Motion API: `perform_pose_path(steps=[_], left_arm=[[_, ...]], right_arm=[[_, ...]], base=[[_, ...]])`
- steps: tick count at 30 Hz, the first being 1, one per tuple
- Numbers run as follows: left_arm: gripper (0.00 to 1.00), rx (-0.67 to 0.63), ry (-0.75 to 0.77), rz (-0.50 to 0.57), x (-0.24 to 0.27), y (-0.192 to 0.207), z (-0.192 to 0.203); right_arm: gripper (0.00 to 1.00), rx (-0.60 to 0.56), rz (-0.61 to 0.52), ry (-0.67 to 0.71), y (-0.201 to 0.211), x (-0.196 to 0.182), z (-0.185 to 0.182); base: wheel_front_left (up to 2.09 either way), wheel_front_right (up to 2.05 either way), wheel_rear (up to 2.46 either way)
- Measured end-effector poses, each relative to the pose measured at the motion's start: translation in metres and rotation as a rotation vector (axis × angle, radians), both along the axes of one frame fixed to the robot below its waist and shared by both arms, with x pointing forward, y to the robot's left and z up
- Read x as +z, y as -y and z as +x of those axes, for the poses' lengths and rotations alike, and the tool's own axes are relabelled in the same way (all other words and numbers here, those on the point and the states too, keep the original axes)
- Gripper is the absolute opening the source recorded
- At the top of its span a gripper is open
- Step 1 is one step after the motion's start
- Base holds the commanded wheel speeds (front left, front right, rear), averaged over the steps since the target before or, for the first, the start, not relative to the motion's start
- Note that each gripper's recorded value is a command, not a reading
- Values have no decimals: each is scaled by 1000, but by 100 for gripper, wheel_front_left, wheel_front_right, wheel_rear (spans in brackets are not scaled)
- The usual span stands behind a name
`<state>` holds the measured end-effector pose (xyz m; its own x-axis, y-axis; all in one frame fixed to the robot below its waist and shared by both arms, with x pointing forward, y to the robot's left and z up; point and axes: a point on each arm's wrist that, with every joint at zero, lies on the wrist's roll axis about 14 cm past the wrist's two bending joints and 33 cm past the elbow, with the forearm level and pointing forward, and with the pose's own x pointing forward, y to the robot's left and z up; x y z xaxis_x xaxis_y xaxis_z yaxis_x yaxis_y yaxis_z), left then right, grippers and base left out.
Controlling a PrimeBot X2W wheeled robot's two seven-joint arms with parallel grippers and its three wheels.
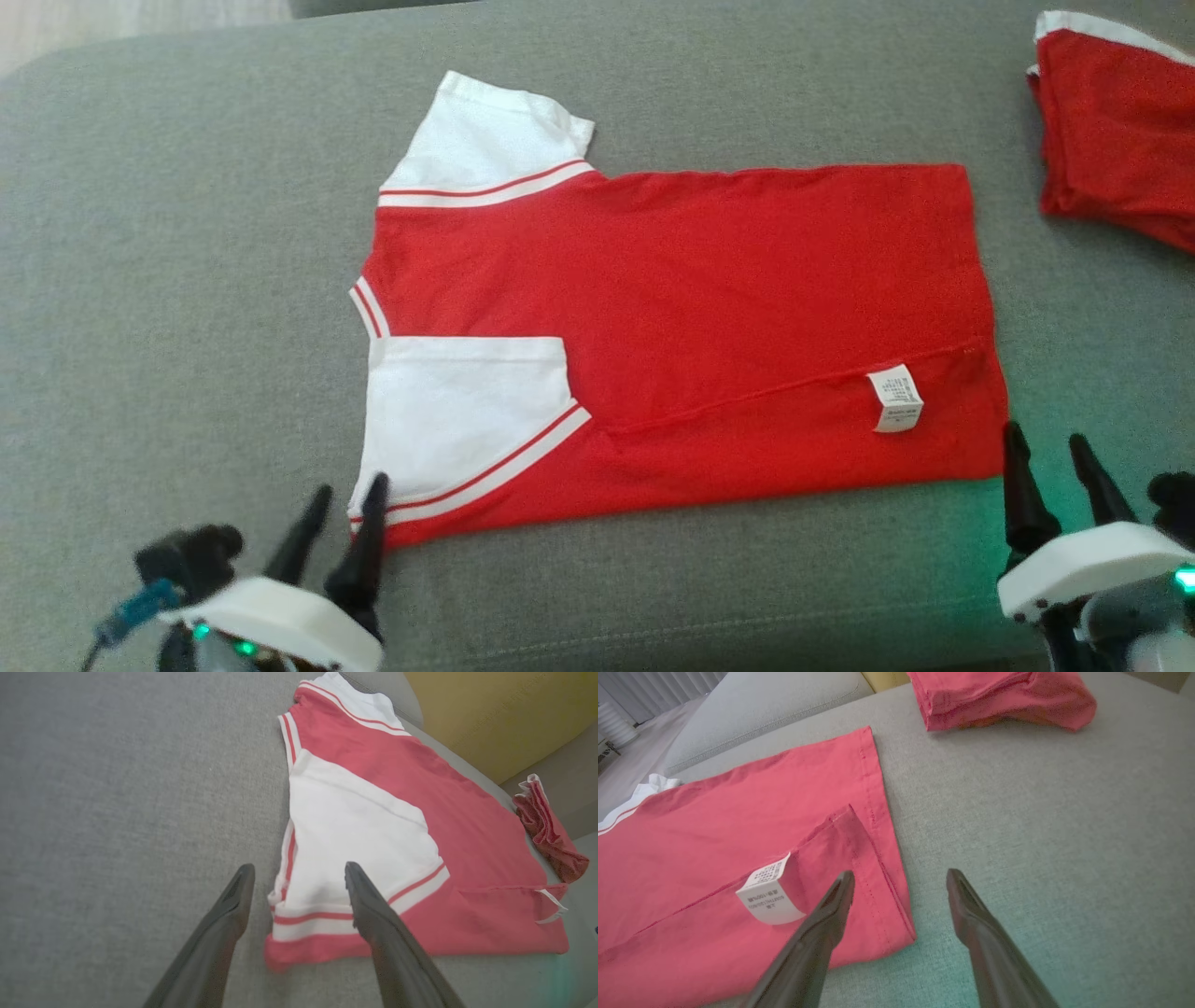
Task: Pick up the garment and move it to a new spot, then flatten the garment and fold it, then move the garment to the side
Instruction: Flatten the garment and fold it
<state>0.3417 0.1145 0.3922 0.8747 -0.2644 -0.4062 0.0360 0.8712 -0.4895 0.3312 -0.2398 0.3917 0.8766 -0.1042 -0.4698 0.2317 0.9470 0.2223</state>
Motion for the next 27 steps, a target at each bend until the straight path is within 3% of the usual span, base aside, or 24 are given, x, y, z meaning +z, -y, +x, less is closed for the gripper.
perform_pose_path(steps=[6,14,19,27], left_arm=[[100,-81,121,101,26,-6,51],[100,-293,250,208,72,18,148],[100,-418,195,327,66,27,210],[100,-490,75,402,34,37,262]], right_arm=[[100,28,-46,82,-3,23,16],[100,153,-59,183,-38,46,78],[100,237,-69,206,-61,44,117],[100,275,-88,189,-67,23,142]], base=[[0,0,0],[0,0,0],[0,0,0],[0,0,0]])
